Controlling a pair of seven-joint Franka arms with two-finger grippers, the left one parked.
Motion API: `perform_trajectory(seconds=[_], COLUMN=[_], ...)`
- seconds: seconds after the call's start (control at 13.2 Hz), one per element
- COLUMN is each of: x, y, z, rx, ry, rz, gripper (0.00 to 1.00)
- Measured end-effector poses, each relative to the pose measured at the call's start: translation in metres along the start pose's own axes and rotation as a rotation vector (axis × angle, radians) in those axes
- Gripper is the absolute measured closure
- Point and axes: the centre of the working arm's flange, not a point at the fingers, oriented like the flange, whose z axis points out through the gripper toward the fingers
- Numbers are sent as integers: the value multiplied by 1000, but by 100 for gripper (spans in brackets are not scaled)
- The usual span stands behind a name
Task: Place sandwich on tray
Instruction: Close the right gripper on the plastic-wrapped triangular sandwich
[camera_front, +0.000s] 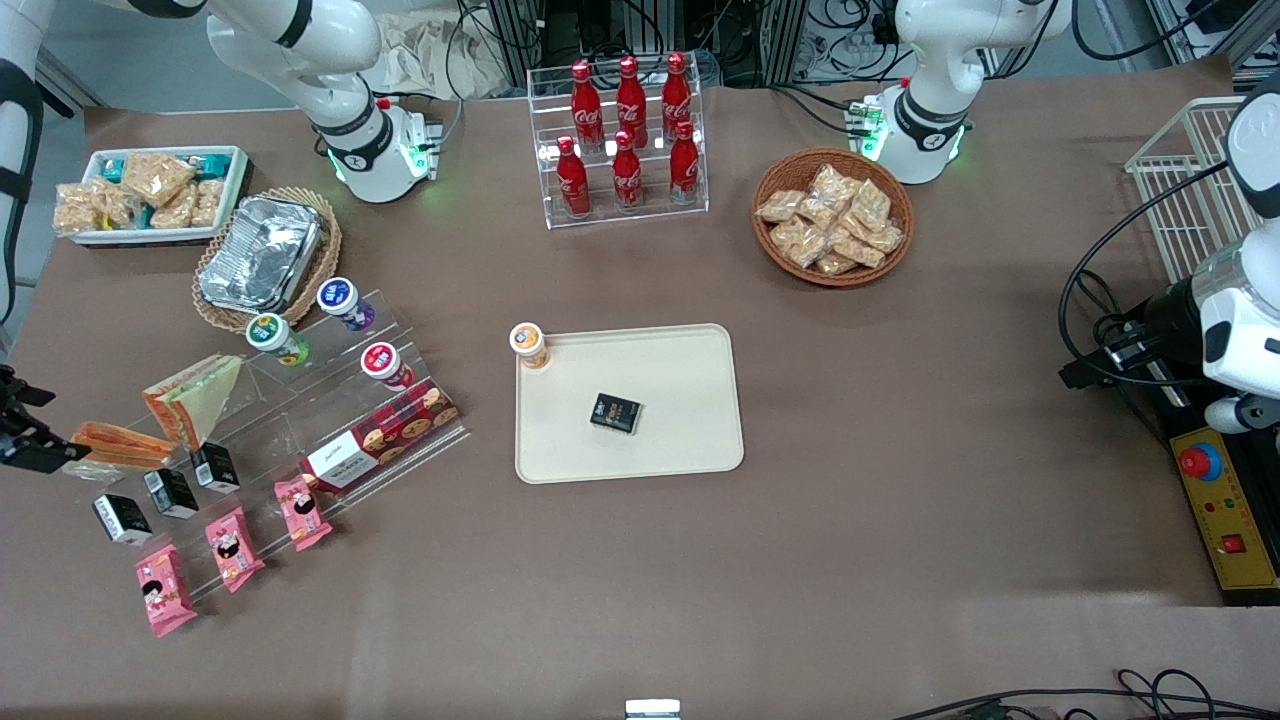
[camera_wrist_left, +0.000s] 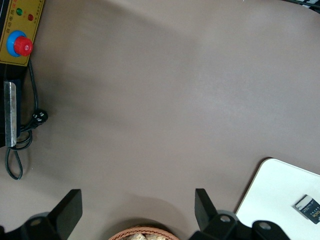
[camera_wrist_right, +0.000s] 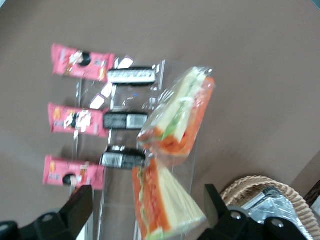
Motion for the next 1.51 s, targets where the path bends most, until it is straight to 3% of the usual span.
perform_trajectory(seconds=[0.23, 0.45, 0.98, 1.51], x=[23, 28, 41, 42], y=[19, 20, 26, 23], z=[26, 37, 55, 69], rx=[23, 33, 64, 66], ry=[-49, -71, -108, -130], rz=[173, 283, 410, 418], gripper=[1, 2, 1, 1])
